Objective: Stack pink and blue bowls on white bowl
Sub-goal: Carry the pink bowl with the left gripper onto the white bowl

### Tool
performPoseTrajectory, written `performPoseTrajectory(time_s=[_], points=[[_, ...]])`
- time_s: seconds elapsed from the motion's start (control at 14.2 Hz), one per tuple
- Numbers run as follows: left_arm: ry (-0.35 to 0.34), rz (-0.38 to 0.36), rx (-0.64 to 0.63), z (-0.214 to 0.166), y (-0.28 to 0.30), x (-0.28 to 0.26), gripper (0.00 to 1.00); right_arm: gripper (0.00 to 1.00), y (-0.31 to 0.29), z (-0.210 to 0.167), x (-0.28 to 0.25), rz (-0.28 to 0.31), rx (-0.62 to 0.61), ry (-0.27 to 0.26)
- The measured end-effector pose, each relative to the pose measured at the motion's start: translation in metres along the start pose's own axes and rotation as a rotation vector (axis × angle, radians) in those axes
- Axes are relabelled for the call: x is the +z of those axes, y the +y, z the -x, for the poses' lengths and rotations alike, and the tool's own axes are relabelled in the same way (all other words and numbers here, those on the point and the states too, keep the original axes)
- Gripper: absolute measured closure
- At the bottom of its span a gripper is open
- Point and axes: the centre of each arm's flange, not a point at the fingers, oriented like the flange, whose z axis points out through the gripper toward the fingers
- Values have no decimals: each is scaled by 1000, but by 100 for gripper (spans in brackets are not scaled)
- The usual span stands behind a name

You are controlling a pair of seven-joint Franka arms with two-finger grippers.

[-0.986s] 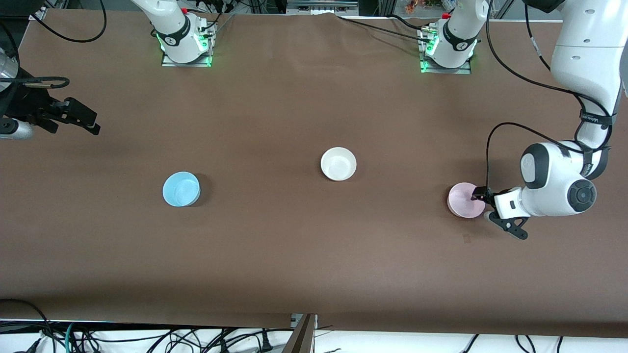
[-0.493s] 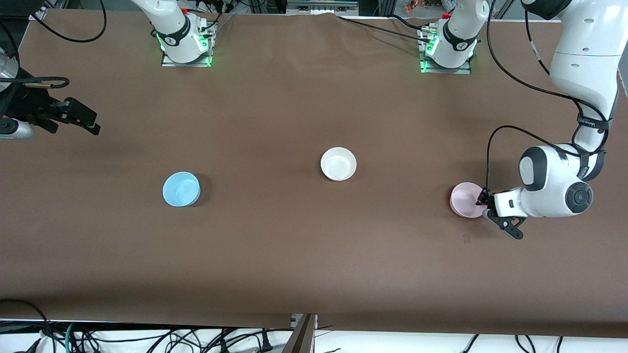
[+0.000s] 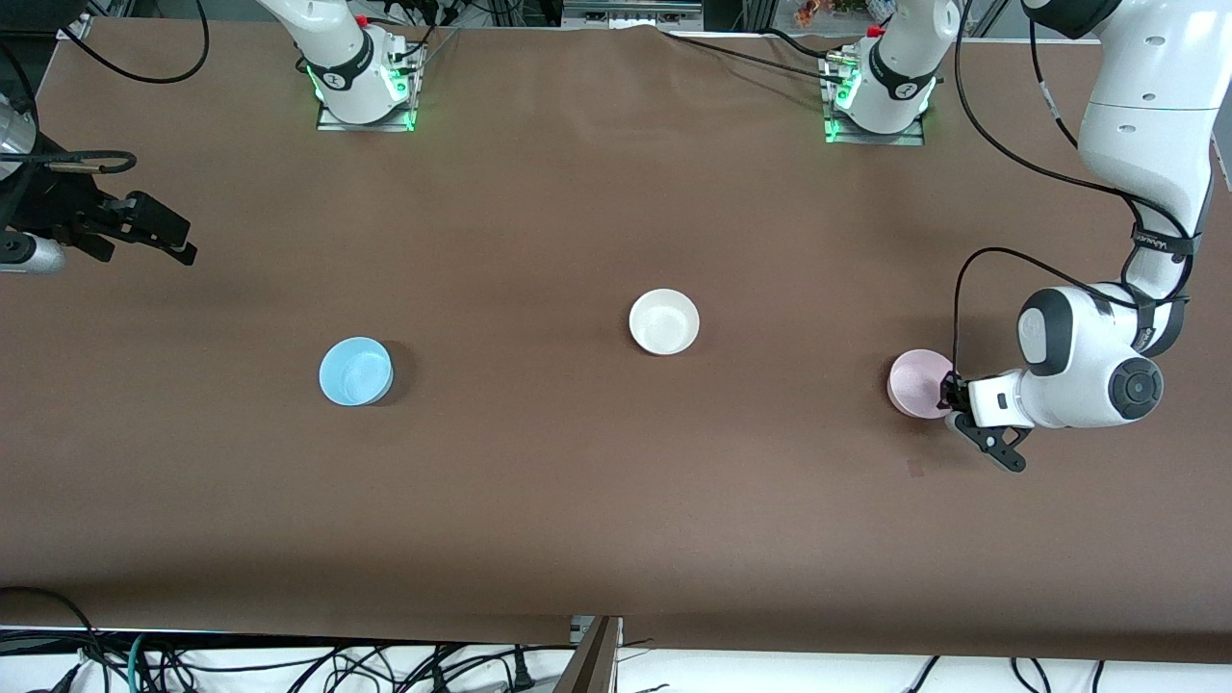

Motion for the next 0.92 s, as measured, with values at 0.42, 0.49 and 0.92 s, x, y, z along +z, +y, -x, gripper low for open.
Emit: performPoseTrajectory(time_s=[0.42, 0.49, 0.92], points=[[-25, 74, -201, -47, 57, -71, 96, 0, 0, 0, 0, 0, 0, 0], [-20, 83, -260, -59, 77, -82, 96, 0, 0, 0, 0, 0, 0, 0], [-45, 129, -539, -125, 217, -89, 96, 0, 0, 0, 0, 0, 0, 0]])
